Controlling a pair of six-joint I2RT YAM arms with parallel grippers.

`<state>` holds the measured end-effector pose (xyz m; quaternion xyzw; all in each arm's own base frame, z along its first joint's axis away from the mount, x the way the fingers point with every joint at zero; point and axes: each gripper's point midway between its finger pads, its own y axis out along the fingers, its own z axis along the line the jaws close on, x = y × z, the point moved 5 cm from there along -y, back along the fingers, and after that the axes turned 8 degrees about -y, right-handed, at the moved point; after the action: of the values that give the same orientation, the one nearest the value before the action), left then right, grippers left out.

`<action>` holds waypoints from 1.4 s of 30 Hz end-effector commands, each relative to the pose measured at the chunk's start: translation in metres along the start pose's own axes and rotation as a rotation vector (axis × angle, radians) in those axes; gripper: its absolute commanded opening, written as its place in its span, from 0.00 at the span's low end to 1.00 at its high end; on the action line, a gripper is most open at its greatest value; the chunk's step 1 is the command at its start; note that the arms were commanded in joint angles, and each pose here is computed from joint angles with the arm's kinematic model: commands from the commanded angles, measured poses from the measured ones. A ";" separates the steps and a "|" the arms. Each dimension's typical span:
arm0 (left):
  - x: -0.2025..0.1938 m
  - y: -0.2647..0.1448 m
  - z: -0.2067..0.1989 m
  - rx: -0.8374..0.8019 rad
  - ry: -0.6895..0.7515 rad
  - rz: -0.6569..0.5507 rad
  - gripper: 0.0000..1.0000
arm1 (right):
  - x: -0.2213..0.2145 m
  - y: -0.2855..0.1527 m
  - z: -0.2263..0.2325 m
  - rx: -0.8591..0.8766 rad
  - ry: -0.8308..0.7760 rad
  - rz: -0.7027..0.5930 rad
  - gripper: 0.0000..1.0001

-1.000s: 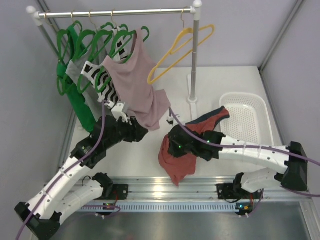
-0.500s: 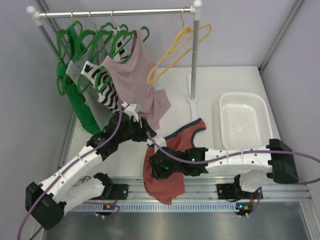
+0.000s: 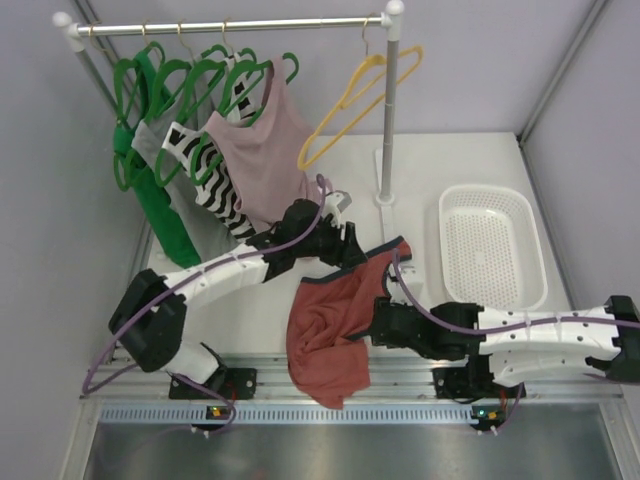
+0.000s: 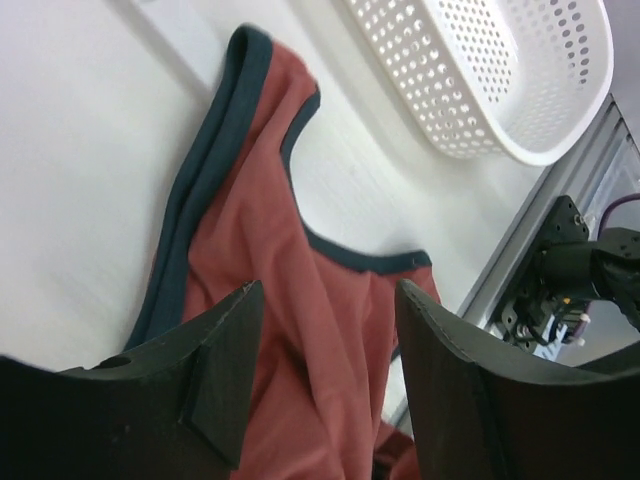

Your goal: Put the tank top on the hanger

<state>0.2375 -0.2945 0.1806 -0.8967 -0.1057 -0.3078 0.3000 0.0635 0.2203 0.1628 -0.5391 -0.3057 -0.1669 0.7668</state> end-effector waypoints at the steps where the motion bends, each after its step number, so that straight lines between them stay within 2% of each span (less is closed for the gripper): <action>1: 0.046 0.027 -0.028 -0.106 0.162 -0.133 0.60 | -0.014 0.008 -0.037 -0.146 0.126 -0.024 0.45; 5: 0.048 0.076 -0.016 -0.107 0.228 -0.079 0.60 | -0.032 0.017 -0.054 -0.146 0.199 -0.021 0.47; 8: 0.056 0.097 -0.018 -0.127 0.268 -0.061 0.59 | -0.043 0.023 -0.065 -0.133 0.241 -0.023 0.48; 12: 0.050 0.127 0.000 -0.082 0.284 -0.020 0.59 | -0.052 0.029 -0.080 -0.139 0.273 -0.032 0.52; 20: 0.043 0.161 0.013 -0.092 0.311 0.007 0.59 | -0.052 0.037 -0.087 -0.102 0.257 -0.040 0.61; 34: 0.038 0.186 0.025 -0.092 0.326 0.029 0.57 | -0.050 0.056 -0.088 -0.097 0.268 -0.002 0.63; 37: 0.035 0.190 0.026 -0.101 0.317 0.035 0.50 | -0.052 0.061 -0.092 -0.107 0.276 0.008 0.63; 38: 0.035 0.190 0.026 -0.104 0.314 0.036 0.42 | -0.052 0.063 -0.092 -0.105 0.273 0.007 0.63; 41: 0.036 0.190 0.026 -0.105 0.309 0.031 0.26 | -0.052 0.067 -0.095 -0.109 0.272 0.003 0.62; 42: 0.037 0.189 0.025 -0.104 0.309 0.026 0.15 | -0.050 0.069 -0.094 -0.102 0.278 -0.003 0.61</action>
<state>0.3420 -0.4175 0.0794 -0.8586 -0.0168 -0.4113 0.3054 0.0882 0.1519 0.0629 -0.5552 -0.1849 -0.2567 0.7692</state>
